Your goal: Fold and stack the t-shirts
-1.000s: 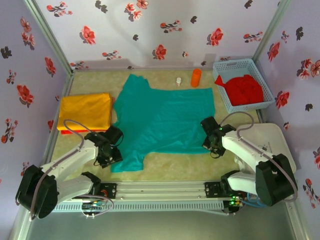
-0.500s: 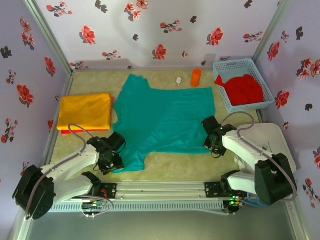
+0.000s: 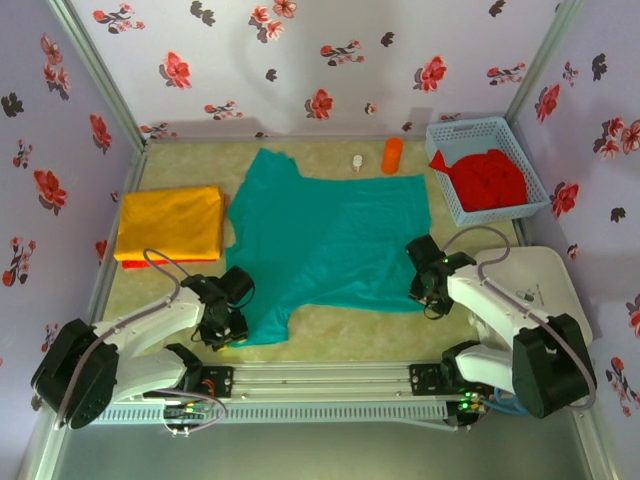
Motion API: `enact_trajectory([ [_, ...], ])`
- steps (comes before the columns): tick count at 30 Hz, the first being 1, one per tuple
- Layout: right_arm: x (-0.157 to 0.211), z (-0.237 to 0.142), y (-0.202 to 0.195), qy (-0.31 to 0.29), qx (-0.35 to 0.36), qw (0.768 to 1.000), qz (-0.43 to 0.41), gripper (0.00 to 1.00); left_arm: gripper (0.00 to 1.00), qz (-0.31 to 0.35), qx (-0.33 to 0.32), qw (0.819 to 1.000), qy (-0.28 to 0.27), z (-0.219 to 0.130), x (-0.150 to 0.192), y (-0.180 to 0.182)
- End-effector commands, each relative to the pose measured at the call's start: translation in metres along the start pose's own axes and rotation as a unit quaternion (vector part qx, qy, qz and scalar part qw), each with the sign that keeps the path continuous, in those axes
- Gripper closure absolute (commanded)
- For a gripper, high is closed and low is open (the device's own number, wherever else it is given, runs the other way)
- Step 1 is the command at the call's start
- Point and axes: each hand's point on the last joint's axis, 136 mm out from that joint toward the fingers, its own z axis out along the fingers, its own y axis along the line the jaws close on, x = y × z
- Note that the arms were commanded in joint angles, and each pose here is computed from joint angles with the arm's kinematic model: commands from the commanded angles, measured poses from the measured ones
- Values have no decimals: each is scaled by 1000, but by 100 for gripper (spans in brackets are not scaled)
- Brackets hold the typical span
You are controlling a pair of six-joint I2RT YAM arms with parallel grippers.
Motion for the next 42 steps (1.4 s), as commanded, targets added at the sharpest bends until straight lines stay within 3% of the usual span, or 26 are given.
enact_trajectory([
  [1, 8, 5, -8, 13, 9, 1000, 4, 58, 72, 1, 28, 999, -17, 8, -9, -15],
  [7, 17, 11, -9, 29, 7, 1000, 7, 56, 76, 3, 25, 1000, -16, 11, -9, -14],
  [17, 15, 17, -11, 29, 25, 999, -1, 62, 81, 9, 24, 999, -23, 12, -13, -17],
  [24, 14, 21, -7, 31, 23, 999, 7, 79, 86, 13, 23, 999, -26, 12, -15, -19],
  [29, 8, 18, -3, 19, 18, 1000, 9, 92, 100, 21, 22, 999, -37, 6, -21, -21],
  [35, -6, 4, 8, -14, -18, 1000, 13, 100, 100, 42, 46, 994, -86, -25, -40, -31],
  [42, -51, -53, 21, -115, -54, 992, -8, 100, 100, 73, 102, 979, -163, -108, -84, -52],
])
